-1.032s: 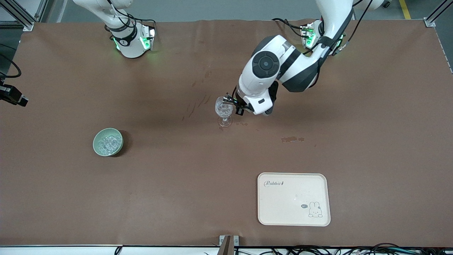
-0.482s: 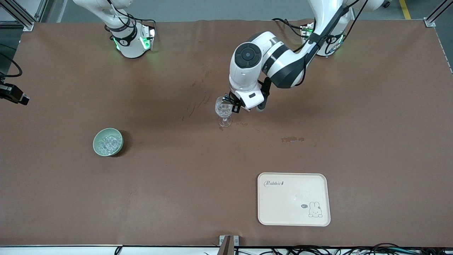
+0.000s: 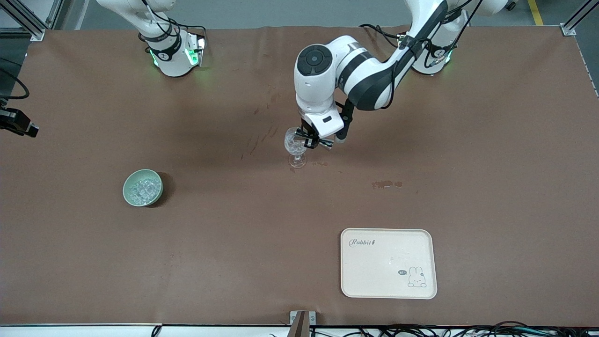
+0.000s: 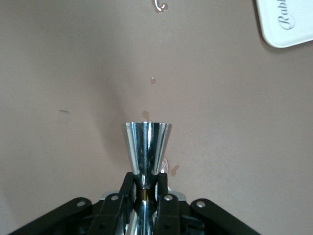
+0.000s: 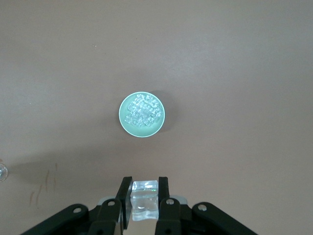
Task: Pour wine and add ice with both arms
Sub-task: 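Tilt the jigger over the wine glass with the left gripper to pour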
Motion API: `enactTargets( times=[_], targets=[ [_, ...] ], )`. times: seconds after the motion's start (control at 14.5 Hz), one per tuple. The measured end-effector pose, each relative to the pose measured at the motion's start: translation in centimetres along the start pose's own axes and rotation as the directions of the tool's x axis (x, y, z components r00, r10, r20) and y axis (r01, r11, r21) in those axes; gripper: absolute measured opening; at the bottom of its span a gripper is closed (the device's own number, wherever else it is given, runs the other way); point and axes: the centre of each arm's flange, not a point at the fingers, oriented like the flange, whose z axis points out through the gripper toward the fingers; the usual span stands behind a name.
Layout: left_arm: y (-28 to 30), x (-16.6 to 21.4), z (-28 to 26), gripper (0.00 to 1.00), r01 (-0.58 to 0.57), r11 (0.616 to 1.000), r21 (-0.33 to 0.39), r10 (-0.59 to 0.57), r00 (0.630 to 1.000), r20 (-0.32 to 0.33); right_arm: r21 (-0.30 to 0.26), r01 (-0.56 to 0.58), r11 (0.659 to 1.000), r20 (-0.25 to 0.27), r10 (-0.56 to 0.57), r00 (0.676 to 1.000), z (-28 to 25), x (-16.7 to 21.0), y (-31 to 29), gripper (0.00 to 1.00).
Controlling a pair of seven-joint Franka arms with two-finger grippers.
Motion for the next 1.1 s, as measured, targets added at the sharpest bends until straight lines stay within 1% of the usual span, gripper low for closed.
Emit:
enactTargets(
  times=[0.21,0.48,0.62,0.76,1.1],
  targets=[
    [-0.3,-0.8,-0.2,0.22,-0.024,0.999,-0.047,0.021,0.998,-0.054,0.000,0.000,1.000,0.000,0.000,1.000,0.0,0.0,0.0,0.25],
    [-0.2,-1.1,-0.8,0.22,-0.062,0.993,-0.097,0.052,0.993,-0.104,0.000,0.001,1.000,0.001,-0.001,1.000,0.0,0.0,0.0,0.25],
    [-0.3,-1.2,-0.8,0.22,-0.095,0.988,-0.118,0.077,0.986,-0.148,0.000,0.001,1.000,0.001,-0.001,1.000,0.0,0.0,0.0,0.25],
    [-0.9,-1.9,-0.8,0.22,-0.144,0.981,-0.127,0.115,0.971,-0.210,0.000,0.001,1.000,0.001,-0.001,1.000,0.0,0.0,0.0,0.25],
    [-2.8,-3.8,-0.6,0.22,-0.206,0.973,-0.103,0.169,0.942,-0.290,0.000,0.002,1.000,0.002,-0.002,1.000,0.0,0.0,0.0,0.25]
  ],
)
